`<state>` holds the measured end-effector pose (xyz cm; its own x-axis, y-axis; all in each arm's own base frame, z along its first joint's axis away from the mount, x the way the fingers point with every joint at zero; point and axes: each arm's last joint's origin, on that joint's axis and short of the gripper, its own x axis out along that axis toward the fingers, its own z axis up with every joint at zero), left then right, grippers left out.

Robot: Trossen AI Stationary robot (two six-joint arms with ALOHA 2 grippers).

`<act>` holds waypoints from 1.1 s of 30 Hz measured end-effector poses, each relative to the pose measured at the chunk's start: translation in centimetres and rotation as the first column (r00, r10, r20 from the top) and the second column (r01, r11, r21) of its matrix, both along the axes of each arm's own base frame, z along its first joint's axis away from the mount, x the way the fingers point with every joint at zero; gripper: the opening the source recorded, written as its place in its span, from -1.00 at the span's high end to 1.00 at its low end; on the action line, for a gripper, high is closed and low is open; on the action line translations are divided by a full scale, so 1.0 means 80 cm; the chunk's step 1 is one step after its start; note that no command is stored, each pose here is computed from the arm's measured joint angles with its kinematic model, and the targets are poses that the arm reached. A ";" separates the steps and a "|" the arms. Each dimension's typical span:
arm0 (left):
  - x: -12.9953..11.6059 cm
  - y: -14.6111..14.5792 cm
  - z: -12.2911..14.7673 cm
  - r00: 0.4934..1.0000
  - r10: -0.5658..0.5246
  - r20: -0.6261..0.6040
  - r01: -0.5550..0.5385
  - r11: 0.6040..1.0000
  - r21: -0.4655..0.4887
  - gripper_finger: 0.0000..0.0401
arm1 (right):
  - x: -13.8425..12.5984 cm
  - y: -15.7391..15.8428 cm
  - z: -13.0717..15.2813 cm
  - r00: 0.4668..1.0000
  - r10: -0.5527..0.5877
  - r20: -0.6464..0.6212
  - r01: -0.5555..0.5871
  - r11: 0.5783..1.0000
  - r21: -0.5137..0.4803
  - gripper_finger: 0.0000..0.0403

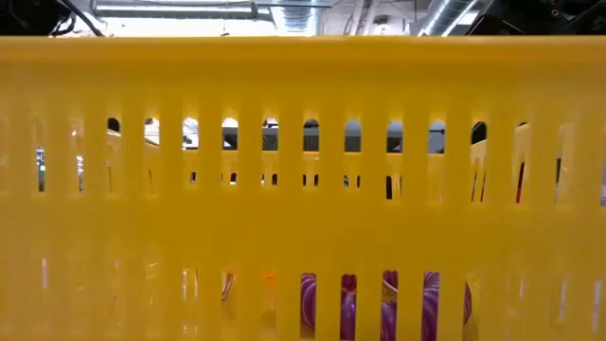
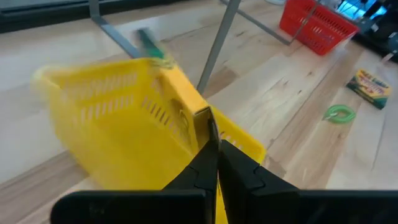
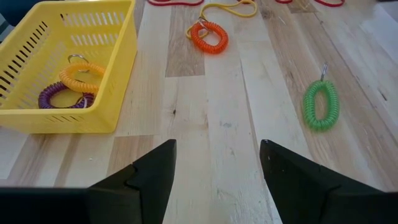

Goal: Pick & Place Office Desk Supplies
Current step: Put the yellow crayon box into the top yellow bin

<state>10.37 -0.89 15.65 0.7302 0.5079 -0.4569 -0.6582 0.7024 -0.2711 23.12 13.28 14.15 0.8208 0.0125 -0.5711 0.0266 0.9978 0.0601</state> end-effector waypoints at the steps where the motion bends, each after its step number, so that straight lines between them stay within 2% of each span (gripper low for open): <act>1: 0.001 0.000 0.000 1.000 0.000 0.002 0.000 1.000 -0.001 0.99 | 0.000 0.000 0.000 1.000 0.000 0.000 0.000 1.000 0.000 -0.13; 10: 0.001 -0.001 0.000 1.000 -0.021 -0.003 0.021 1.000 -0.019 0.99 | 0.000 0.000 0.000 1.000 0.000 0.000 0.000 1.000 0.000 -0.13; 24: 0.000 0.003 -0.002 1.000 0.014 -0.004 -0.014 0.999 -0.047 0.99 | 0.000 0.000 0.000 1.000 0.000 0.003 0.000 1.000 0.002 -0.13; 33: 0.002 0.014 -0.005 0.999 0.026 -0.032 -0.030 0.991 -0.129 0.99 | 0.000 0.000 0.000 1.000 0.000 0.003 0.000 1.000 0.002 -0.13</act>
<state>10.55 0.27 15.28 0.7016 0.4635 -0.5413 -0.6863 0.6439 -0.3382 23.15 13.29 14.17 0.8226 0.0132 -0.5684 0.0269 0.9977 0.0620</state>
